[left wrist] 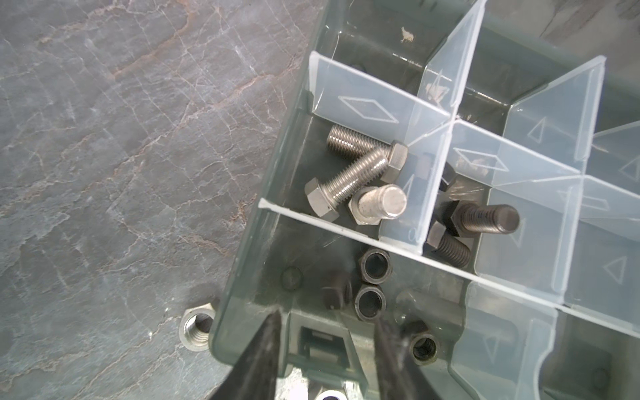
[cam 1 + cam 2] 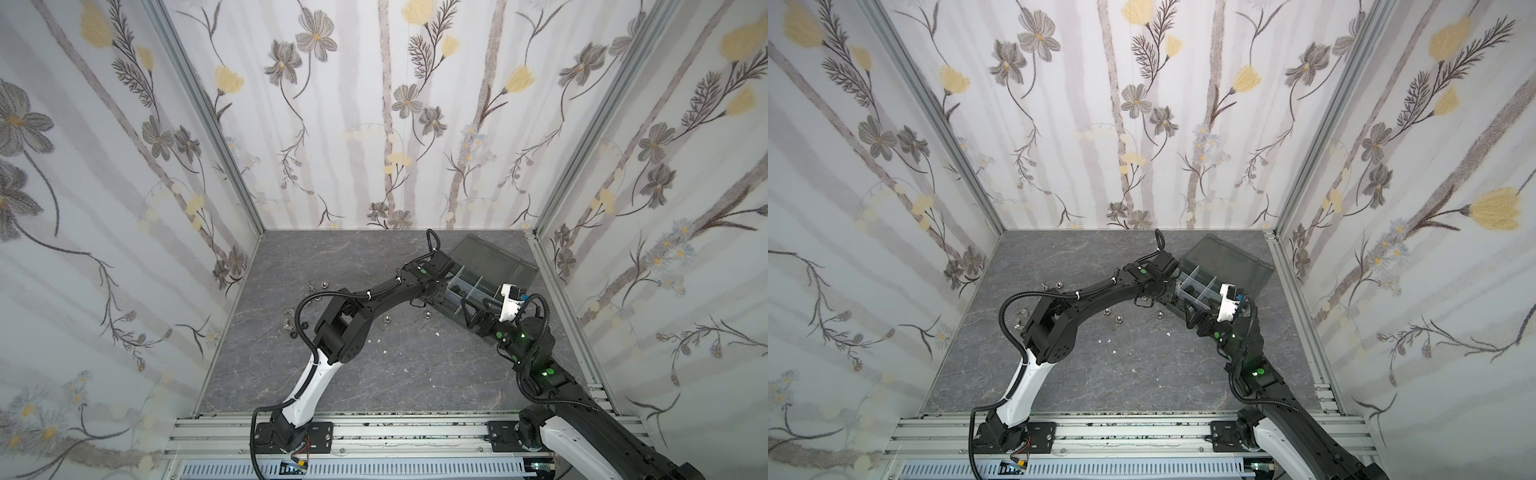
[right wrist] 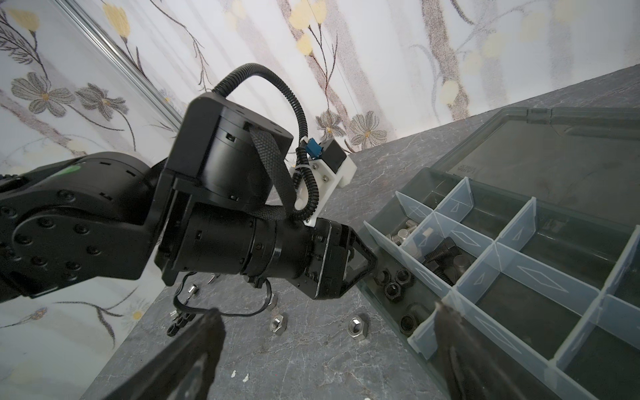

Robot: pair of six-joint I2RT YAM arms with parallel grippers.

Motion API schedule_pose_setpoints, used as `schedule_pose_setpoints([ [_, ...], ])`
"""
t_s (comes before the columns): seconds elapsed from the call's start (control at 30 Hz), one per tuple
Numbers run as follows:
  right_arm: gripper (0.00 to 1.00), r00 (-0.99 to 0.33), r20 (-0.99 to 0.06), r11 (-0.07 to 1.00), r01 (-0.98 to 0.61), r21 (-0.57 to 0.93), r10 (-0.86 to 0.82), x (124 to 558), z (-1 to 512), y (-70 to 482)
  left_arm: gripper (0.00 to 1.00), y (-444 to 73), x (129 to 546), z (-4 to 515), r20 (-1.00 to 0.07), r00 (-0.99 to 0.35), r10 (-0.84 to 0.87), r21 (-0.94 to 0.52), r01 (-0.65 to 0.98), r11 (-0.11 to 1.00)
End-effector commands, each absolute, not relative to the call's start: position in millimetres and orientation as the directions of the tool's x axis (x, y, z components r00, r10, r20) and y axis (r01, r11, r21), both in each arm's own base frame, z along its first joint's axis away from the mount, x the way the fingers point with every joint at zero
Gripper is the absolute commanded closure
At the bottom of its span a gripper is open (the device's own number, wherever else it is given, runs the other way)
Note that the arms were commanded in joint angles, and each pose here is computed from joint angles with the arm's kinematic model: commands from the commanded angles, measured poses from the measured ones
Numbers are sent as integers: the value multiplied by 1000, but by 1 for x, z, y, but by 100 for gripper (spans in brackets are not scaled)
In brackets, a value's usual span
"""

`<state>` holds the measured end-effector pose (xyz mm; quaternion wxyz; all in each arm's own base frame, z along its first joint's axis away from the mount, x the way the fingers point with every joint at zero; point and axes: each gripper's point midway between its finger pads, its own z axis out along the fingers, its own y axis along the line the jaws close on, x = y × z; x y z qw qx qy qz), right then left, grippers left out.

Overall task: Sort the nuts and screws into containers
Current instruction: 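Open the left gripper to drop the nut into the compartment, then withdraw the left gripper while the right gripper swings toward the wing nuts, then reach the right gripper across to the black hex nuts beside the wing nuts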

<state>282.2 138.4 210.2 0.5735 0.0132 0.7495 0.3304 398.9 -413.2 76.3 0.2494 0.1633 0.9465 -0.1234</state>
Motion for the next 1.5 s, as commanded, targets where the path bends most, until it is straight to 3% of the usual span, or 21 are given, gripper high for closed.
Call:
schedule_pose_setpoints([
  [0.0, 7, -317, -852, 769, -376, 517, 418, 284, 221, 140, 47, -416, 398, 98, -538, -809, 235, -181, 383, 906],
  [0.23, 11, -357, -851, 754, -409, 514, 386, 284, 226, 151, 38, -395, 391, 151, -622, -762, 181, -200, 379, 904],
  [0.43, 14, -409, -853, 755, -432, 493, 323, 280, 218, 181, 30, -344, 382, 187, -685, -718, 124, -181, 332, 926],
  [1.07, 15, -550, -835, 653, -629, 422, 9, 265, 180, 373, 14, -163, 310, 292, -848, -504, -166, -277, 152, 949],
  [1.47, 17, -574, -811, 607, -686, 402, -112, 281, 130, 494, 10, -107, 271, 336, -903, -378, -205, -261, 102, 960],
])
